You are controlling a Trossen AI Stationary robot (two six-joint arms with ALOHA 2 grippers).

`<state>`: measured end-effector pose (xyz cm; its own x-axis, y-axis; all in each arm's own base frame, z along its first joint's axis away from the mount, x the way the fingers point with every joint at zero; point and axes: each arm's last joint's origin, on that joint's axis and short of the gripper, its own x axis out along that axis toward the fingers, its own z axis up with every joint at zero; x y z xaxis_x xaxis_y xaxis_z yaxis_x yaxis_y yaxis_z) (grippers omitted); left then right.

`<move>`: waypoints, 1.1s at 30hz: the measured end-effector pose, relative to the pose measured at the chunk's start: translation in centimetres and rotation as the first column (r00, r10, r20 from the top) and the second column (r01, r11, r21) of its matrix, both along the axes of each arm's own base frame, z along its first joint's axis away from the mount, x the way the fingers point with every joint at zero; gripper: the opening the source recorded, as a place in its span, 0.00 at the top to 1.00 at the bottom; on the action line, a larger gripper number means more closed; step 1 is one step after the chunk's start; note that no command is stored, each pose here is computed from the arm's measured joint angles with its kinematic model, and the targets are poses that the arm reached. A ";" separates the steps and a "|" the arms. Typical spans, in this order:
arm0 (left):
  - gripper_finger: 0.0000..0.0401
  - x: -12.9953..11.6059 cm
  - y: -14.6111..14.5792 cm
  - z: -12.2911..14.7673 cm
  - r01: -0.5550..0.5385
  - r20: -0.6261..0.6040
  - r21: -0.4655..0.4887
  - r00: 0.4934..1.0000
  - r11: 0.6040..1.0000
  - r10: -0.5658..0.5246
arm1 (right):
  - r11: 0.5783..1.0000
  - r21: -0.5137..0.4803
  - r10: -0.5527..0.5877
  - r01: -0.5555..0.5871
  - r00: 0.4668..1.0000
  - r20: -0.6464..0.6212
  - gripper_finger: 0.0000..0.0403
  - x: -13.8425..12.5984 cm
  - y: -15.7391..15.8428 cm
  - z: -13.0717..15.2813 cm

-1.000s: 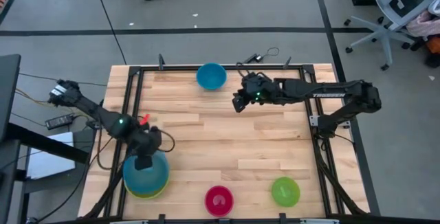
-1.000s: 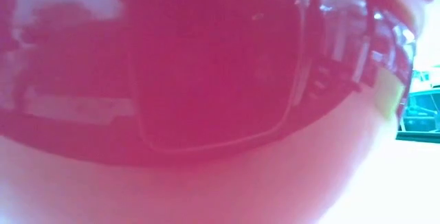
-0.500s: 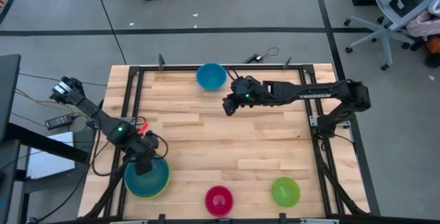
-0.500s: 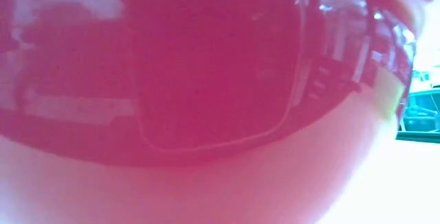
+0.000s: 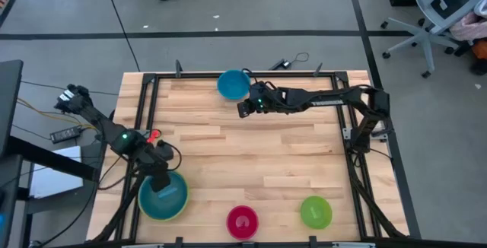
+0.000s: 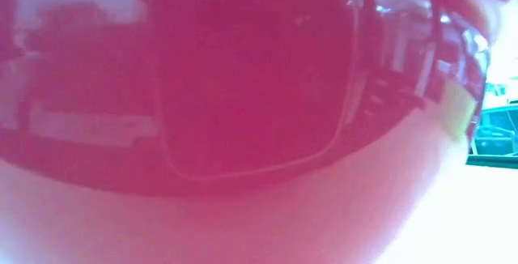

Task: Nest bowls inside each other
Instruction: Stack the right blue bowl on top of the green bowl, then stack the small blue bowl on top of the big blue bowl

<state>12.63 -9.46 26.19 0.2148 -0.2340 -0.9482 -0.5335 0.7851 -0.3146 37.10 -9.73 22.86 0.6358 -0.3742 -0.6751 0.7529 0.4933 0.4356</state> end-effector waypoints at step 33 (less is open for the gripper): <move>0.28 4.2 8.0 3.9 -0.296 0.333 0.321 0.925 0.900 0.185 | 0.929 0.200 -0.248 0.311 0.925 -0.287 0.65 1.8 -10.9 -3.8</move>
